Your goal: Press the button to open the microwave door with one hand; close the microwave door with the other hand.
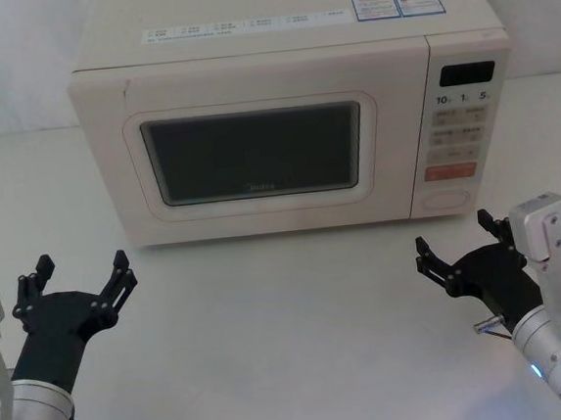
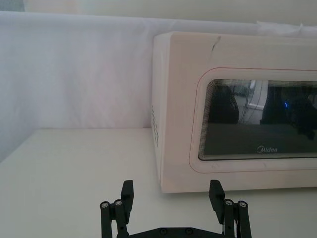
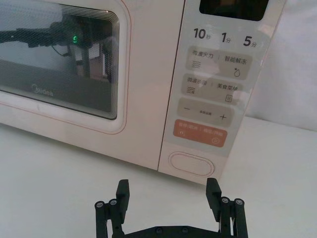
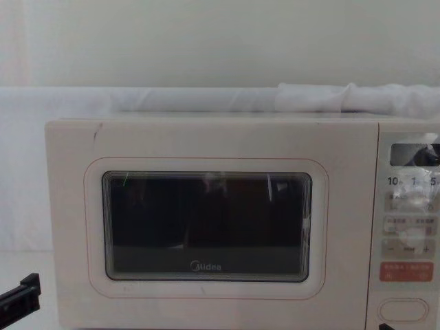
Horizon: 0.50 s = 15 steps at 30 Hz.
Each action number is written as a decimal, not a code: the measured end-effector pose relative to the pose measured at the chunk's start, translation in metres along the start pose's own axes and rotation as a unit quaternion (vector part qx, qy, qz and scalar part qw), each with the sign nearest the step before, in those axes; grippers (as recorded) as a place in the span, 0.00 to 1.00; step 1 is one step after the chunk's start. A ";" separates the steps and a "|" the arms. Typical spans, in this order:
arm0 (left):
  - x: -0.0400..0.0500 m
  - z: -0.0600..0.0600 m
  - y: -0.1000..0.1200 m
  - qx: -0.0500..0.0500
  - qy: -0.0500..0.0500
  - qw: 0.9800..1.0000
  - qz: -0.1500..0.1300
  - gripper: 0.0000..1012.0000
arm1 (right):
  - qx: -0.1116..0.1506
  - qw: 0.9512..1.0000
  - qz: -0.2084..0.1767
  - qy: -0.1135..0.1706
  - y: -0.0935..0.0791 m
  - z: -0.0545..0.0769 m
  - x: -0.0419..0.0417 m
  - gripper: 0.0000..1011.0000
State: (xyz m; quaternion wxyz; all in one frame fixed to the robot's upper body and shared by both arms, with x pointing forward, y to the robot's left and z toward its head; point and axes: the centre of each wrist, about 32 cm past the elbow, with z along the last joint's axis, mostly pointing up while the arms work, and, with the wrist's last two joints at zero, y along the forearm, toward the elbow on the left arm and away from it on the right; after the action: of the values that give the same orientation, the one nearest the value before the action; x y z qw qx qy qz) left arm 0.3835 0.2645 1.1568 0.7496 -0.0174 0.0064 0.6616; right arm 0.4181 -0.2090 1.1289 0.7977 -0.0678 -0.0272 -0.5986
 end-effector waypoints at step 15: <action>0.0000 0.000 0.000 0.000 0.000 1.000 0.000 0.99 | 0.000 1.000 0.000 0.000 0.000 0.000 0.0000 0.99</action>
State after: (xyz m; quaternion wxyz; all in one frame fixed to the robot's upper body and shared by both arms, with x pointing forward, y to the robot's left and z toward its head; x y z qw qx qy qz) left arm 0.3835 0.2645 1.1568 0.7496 -0.0174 0.0064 0.6616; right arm 0.4181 -0.2090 1.1289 0.7977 -0.0678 -0.0272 -0.5986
